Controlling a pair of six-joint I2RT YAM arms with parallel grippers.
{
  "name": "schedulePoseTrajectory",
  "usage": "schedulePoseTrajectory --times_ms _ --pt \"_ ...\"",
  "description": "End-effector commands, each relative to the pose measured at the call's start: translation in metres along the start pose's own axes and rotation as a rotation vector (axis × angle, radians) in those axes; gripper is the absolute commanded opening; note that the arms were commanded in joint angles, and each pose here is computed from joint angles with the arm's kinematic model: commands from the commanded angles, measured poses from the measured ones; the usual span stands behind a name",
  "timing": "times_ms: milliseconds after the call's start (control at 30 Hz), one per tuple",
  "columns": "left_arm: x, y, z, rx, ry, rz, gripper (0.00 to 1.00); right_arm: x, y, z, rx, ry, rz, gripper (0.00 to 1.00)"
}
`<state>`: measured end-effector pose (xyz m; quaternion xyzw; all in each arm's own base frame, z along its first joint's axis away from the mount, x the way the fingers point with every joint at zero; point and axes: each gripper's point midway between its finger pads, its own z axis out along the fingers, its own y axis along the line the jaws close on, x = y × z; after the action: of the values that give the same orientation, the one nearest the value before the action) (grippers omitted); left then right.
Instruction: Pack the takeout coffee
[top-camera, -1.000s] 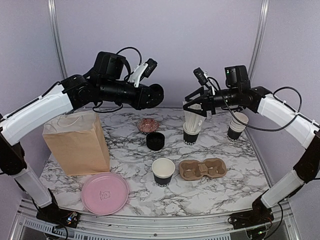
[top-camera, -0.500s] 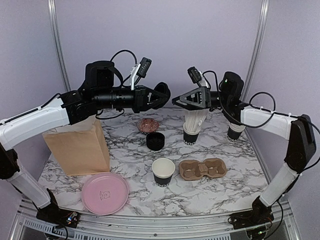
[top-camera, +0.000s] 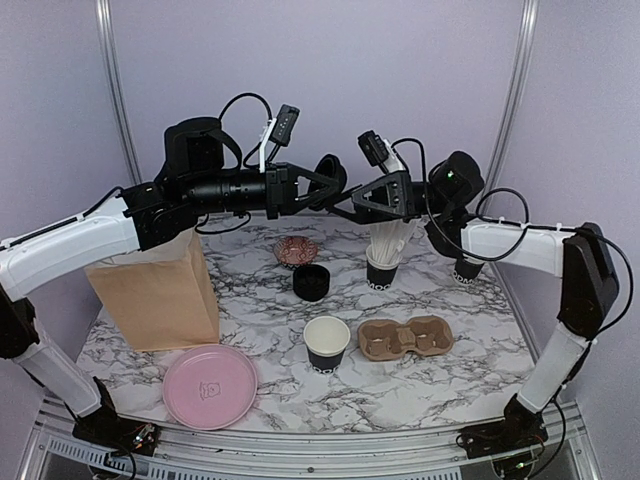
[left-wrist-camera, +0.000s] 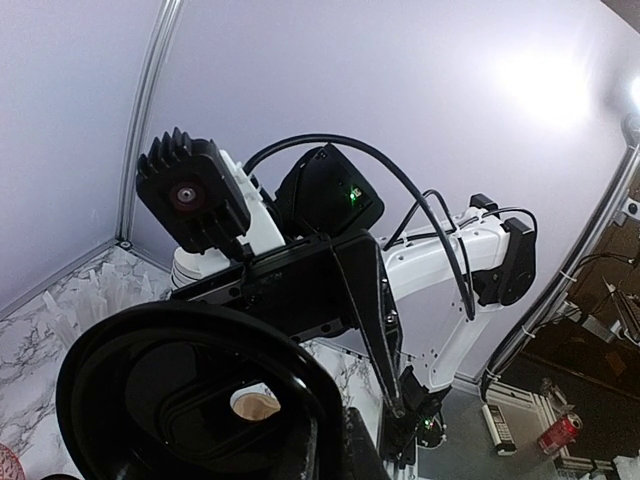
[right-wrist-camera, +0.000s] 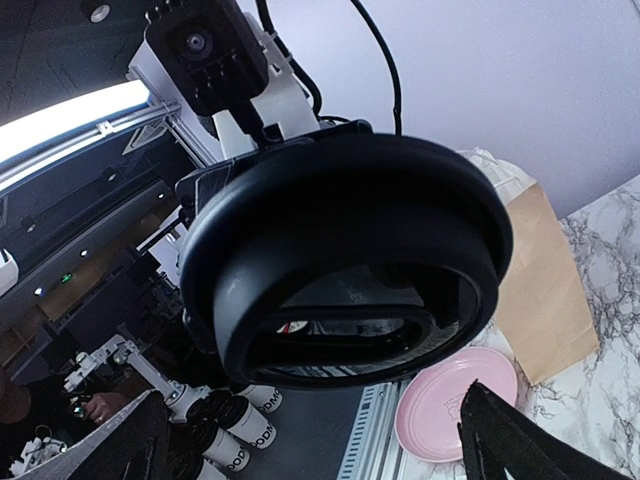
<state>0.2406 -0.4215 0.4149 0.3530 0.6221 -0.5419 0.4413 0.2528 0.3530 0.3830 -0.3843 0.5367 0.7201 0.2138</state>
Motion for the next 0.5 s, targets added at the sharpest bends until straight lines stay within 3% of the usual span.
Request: schedulePoseTrajectory --times_ms 0,467 --pt "-0.01 -0.011 -0.001 0.053 -0.032 0.016 0.06 -0.012 0.012 0.003 -0.034 -0.015 -0.029 0.99" --pt "0.002 -0.012 0.011 0.093 0.006 -0.011 0.06 -0.015 0.02 0.005 -0.068 -0.027 -0.048 0.96"
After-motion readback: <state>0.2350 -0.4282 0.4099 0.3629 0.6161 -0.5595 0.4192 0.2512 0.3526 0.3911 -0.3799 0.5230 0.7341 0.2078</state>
